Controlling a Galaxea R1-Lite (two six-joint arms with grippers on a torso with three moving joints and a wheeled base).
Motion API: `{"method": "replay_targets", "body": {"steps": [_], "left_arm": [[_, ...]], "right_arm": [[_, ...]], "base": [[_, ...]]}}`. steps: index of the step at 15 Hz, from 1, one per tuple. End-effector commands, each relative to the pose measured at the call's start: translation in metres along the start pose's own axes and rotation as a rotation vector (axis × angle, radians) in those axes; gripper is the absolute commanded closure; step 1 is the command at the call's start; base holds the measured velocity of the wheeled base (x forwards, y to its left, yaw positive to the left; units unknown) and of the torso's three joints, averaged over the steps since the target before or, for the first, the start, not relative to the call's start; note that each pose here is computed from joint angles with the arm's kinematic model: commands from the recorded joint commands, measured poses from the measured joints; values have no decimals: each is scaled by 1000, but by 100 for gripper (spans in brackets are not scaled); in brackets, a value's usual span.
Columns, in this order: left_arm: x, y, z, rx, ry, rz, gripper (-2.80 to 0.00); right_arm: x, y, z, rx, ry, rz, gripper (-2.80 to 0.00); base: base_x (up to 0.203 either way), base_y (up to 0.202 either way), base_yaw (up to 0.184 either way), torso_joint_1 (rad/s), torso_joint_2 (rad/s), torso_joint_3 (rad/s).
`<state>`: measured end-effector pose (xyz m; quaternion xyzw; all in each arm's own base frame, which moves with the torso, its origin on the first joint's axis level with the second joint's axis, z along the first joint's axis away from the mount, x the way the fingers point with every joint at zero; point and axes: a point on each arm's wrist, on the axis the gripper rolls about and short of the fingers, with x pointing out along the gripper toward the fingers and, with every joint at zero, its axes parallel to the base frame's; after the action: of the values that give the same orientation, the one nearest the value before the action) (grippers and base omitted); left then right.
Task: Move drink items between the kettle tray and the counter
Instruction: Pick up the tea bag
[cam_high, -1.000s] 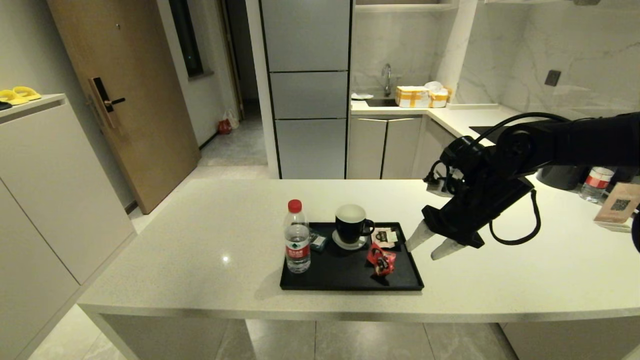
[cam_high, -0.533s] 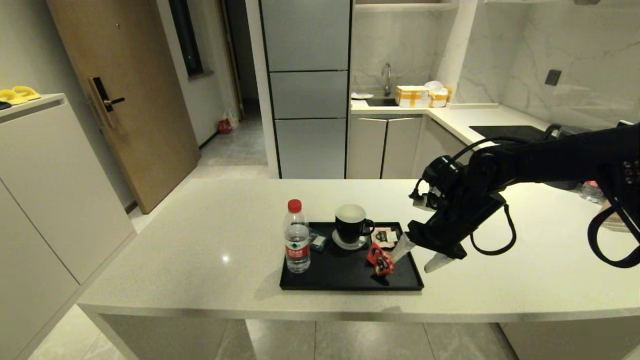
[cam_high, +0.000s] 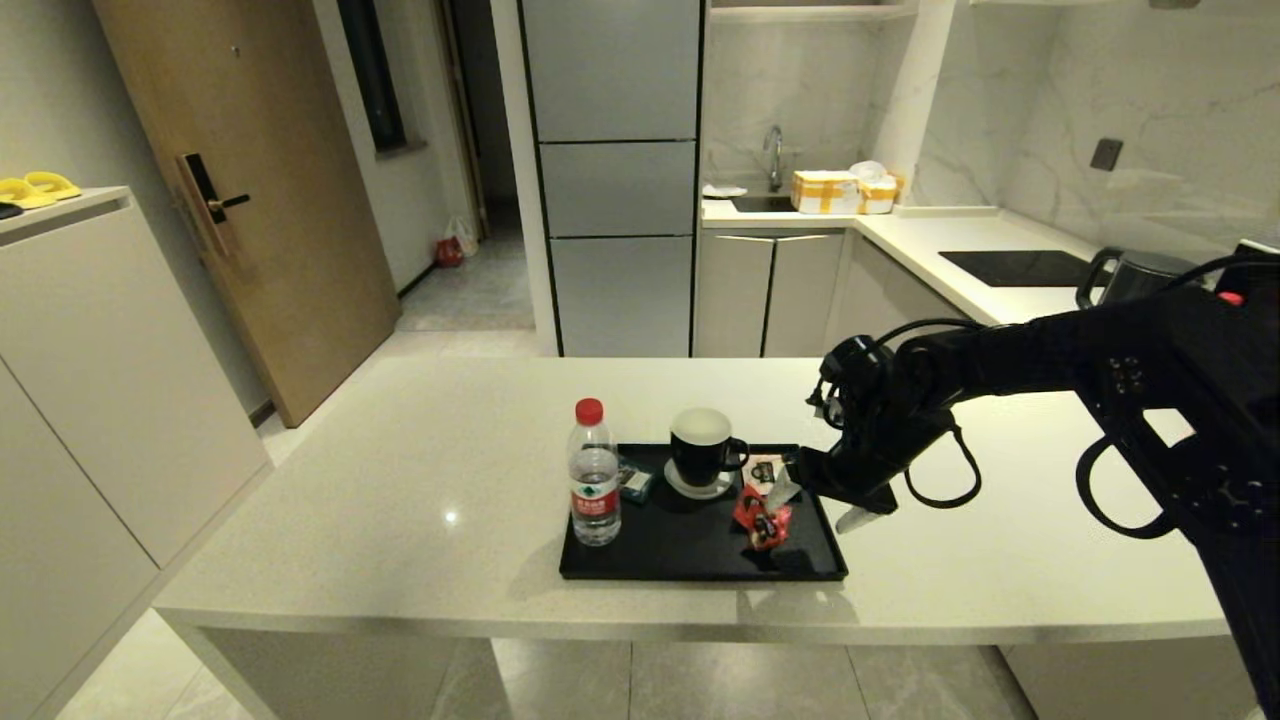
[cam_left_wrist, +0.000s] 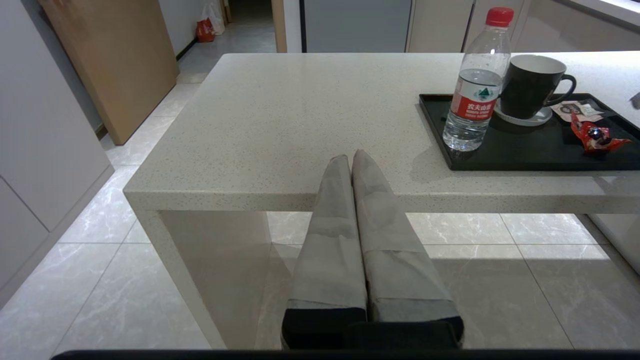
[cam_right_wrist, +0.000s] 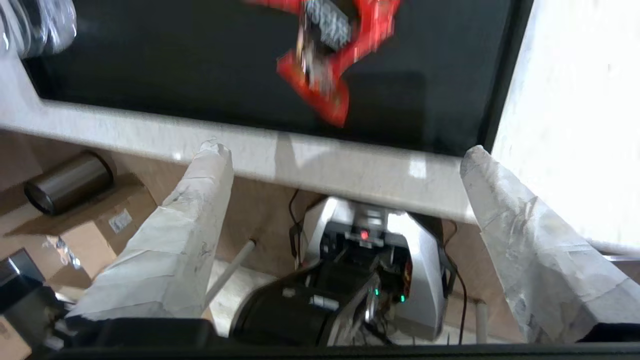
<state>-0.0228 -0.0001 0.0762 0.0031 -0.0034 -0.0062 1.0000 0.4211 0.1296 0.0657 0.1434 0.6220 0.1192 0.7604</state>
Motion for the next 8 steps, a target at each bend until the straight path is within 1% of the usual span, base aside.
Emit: {"method": "replay_targets", "body": {"steps": [1, 3, 4, 6, 7, 8], "left_arm": [[0, 0, 0, 0, -1, 0, 0], [0, 0, 0, 0, -1, 0, 0], [0, 0, 0, 0, -1, 0, 0], [0, 0, 0, 0, -1, 0, 0], [0, 0, 0, 0, -1, 0, 0], [0, 0, 0, 0, -1, 0, 0]], "right_arm": [[16, -3, 7, 9, 13, -6, -280], [14, -2, 8, 17, 9, -7, -280], [13, 1, 10, 11, 0, -4, -280], [12, 10, 10, 4, 10, -4, -280], [15, 13, 9, -3, 11, -14, -280], [23, 15, 7, 0, 7, -47, -280]], "base": [[0, 0, 0, 0, 0, 0], [0, 0, 0, 0, 0, 0], [0, 0, 0, 0, 0, 0], [0, 0, 0, 0, 0, 0], [0, 0, 0, 0, 0, 0], [0, 0, 0, 0, 0, 0]]}}
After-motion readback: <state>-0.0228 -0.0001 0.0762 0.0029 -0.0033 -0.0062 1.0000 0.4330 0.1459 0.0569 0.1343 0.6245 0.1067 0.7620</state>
